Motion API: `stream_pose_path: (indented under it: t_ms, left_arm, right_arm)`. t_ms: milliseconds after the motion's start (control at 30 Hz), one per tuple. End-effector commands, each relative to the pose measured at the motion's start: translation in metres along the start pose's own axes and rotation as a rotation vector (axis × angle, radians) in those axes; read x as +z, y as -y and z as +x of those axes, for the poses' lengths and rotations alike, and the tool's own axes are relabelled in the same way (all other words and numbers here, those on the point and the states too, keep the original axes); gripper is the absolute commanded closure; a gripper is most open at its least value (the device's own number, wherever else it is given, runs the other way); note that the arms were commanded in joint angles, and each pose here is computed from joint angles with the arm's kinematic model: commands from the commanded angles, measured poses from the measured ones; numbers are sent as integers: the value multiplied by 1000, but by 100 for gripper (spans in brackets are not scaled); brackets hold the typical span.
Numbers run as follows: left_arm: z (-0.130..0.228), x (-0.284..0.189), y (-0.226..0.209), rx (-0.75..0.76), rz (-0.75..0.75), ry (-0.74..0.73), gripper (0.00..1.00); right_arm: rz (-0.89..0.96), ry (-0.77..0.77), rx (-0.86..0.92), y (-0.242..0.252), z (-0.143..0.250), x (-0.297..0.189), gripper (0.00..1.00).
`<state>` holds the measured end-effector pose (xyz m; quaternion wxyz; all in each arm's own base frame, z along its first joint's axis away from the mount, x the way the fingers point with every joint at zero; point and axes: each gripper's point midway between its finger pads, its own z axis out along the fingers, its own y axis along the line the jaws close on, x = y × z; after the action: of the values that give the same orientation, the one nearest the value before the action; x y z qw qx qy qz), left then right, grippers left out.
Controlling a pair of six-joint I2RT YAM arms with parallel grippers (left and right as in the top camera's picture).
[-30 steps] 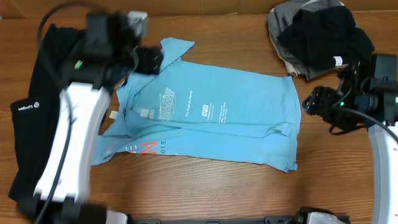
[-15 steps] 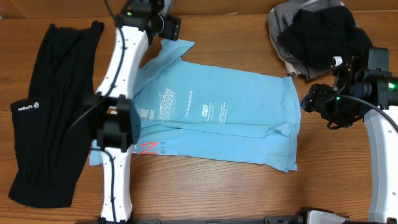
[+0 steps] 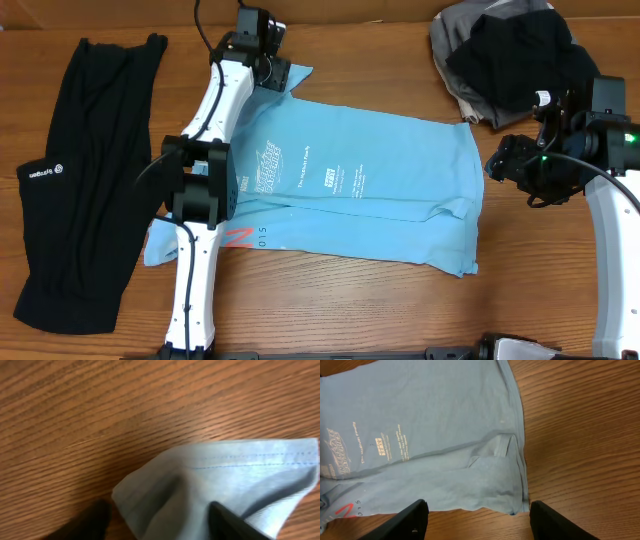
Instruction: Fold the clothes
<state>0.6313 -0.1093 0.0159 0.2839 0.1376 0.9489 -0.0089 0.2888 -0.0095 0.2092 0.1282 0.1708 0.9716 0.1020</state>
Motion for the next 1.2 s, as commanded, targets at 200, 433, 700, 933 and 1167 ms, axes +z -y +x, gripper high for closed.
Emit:
stream_pose_path:
  t_ms: [200,433,700,933,1167]
  left_arm:
    - [-17,0,3,25,-11,56,77]
    - [-24,-10,1,24,-17,60,88]
    - [-53,-76,-8,22,-41,64,88]
    - [-41,-102,-6,24,-30,-12,87]
    - [-14,-104,0,29,-8,-122,90]
  right_arm:
    - [-6,53,-20,-4,-12,-6,34]
    - [-9,67,-20,-5,-19,-3,38]
    - [-3,37,-19,-3,-38,28,39]
    - [-17,109,-78,-6,-81,63,44]
    - [-27,138,-102,-10,-119,123,45]
